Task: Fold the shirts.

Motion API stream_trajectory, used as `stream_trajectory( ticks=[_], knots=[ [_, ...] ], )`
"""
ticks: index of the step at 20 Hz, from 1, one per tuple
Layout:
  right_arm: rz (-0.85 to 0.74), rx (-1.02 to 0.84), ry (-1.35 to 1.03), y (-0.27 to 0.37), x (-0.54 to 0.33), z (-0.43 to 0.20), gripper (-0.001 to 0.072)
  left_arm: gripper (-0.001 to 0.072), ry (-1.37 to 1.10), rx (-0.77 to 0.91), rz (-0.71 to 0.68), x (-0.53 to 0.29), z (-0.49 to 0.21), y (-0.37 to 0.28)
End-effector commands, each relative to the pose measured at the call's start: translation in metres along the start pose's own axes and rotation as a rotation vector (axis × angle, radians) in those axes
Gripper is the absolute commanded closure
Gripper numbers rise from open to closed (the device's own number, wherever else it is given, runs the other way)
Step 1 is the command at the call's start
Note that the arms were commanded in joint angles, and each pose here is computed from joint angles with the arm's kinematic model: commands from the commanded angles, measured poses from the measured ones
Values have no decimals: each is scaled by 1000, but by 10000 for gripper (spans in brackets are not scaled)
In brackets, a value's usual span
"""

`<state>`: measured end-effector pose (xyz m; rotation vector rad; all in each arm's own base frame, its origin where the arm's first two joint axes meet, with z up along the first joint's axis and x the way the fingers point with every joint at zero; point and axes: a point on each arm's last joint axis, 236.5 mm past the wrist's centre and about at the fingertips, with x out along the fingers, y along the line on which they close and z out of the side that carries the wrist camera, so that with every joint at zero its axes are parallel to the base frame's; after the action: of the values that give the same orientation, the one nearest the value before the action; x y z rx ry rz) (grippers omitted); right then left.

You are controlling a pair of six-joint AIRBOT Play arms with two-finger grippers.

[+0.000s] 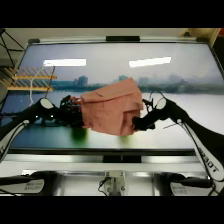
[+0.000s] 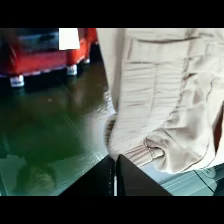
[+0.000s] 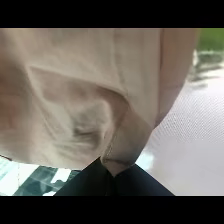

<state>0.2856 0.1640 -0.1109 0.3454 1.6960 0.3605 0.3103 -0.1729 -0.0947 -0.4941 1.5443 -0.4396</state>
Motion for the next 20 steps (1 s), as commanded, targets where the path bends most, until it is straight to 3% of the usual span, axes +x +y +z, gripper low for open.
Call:
stream_trajectory(
  ticks=[1, 4, 7, 11, 13, 16, 20],
  knots=[
    [-35, -91, -81, 8, -29, 17, 665, 673, -50, 61, -10, -17, 6, -13],
    [-102, -277, -335, 38, -122, 49, 666, 674, -259, 218, -51, -92, 33, -71],
    [-136, -446, -683, 92, -259, 48, 666, 674, -565, 410, -120, -221, 32, -161],
    [-81, -603, -1170, 166, -438, -43, 666, 674, -1005, 633, -251, -403, -61, -269],
    [-60, -654, -1366, 183, -499, -104, 666, 674, -1130, 655, -336, -455, -118, -293],
    [-4, -628, -1527, 186, -543, -176, 666, 674, -1143, 595, -425, -471, -166, -297],
    [-35, -490, -1255, 151, -484, -188, 666, 674, -853, 485, -311, -403, -173, -259]
  ],
)
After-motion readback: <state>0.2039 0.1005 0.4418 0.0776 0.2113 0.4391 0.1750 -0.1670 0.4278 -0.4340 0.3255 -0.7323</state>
